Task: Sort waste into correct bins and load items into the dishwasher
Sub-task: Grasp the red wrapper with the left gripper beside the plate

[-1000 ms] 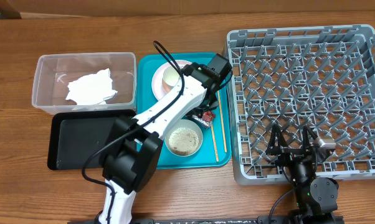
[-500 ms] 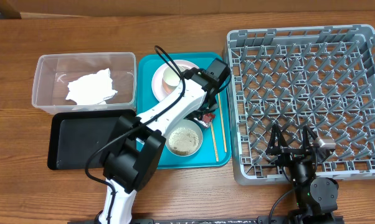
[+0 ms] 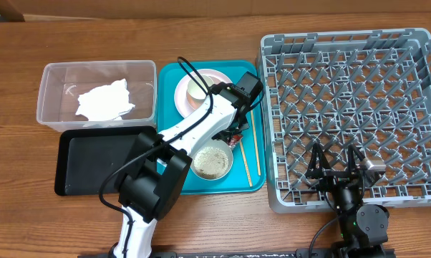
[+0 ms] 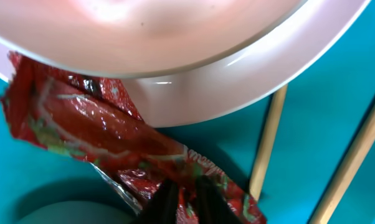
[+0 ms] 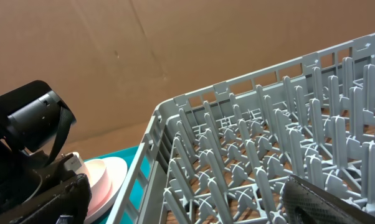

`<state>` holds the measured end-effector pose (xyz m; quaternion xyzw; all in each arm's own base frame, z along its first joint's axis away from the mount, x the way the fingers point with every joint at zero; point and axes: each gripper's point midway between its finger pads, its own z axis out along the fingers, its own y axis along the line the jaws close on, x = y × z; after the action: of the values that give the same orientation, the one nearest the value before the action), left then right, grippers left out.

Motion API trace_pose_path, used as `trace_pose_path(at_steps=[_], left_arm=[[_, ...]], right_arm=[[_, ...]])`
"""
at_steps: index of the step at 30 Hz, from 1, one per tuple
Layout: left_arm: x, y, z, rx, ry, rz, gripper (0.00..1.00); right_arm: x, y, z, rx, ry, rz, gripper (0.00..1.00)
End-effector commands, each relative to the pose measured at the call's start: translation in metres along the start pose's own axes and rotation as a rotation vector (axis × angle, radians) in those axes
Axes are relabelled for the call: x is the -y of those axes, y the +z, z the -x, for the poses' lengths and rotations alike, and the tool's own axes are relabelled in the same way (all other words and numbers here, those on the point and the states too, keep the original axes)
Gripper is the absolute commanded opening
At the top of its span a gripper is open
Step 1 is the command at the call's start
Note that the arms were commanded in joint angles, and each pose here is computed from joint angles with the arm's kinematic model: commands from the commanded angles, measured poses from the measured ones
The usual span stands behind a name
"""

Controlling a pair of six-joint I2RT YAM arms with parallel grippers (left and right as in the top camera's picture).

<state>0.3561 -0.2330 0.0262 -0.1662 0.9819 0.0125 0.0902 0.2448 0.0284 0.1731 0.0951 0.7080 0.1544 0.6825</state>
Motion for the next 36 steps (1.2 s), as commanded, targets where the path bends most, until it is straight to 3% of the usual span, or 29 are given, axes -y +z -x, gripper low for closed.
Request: trace_pose_path(at_steps=[1, 18, 29, 36], left_arm=[[-0.007, 0.007, 0.0, 0.003, 0.001, 0.033, 0.08], [-0.064, -0.007, 0.029, -0.023, 0.124, 0.199, 0.18], [-0.102, -0.011, 0.047, -0.053, 0.139, 0.277, 0.2], [-0.114, -0.021, 0.052, -0.075, 0.263, 0.275, 0.22]], right_arm=[[0.001, 0.0, -0.001, 0.005, 0.0, 0.0, 1.0], [0.001, 0.0, -0.001, 0.005, 0.0, 0.0, 1.0], [0.001, 0.0, -0.001, 0.005, 0.0, 0.0, 1.0], [0.001, 0.0, -0.001, 0.005, 0.0, 0.0, 1.0]])
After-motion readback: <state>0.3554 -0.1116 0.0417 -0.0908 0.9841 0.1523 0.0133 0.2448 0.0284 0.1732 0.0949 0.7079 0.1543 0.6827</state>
